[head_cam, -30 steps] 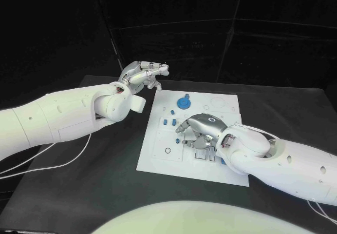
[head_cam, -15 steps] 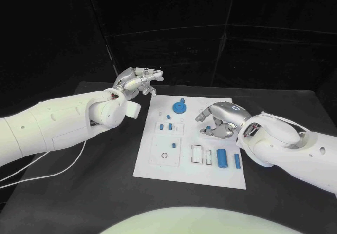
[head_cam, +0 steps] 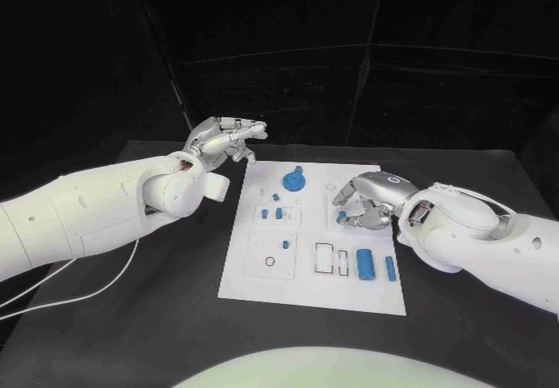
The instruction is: Assemble the parts on the task board
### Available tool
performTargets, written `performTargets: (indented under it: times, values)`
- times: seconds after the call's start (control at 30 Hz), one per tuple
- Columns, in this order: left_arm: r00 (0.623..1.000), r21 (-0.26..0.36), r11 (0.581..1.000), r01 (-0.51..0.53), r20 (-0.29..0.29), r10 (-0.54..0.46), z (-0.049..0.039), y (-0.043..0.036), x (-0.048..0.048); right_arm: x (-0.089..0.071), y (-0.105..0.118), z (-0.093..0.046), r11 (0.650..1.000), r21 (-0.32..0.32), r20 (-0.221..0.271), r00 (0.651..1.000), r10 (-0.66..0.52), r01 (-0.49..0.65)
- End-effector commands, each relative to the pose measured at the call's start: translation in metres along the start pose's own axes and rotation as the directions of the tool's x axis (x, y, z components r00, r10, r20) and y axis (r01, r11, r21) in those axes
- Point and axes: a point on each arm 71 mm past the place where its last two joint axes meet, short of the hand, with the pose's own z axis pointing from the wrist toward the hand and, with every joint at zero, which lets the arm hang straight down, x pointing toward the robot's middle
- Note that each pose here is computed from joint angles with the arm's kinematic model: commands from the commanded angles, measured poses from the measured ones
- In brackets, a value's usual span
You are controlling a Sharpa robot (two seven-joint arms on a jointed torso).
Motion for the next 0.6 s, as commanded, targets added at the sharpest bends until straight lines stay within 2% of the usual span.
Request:
performTargets:
  times: [0.03, 0.6]
  values:
    - [1.0, 0.006, 1.0, 0.009, -0.013, -0.009, 0.0007, -0.0012, 0.0014, 0.0032, 0.0001, 0.0016, 1.0, 0.011, -0.056, 0.998, -0.011, 0.012]
    - [1.0, 0.012, 1.0, 0.007, -0.01, -0.007, 0.0007, -0.0014, 0.0011, 0.0074, -0.0002, 0.0052, 0.999, 0.019, -0.1, 0.994, -0.031, 0.033]
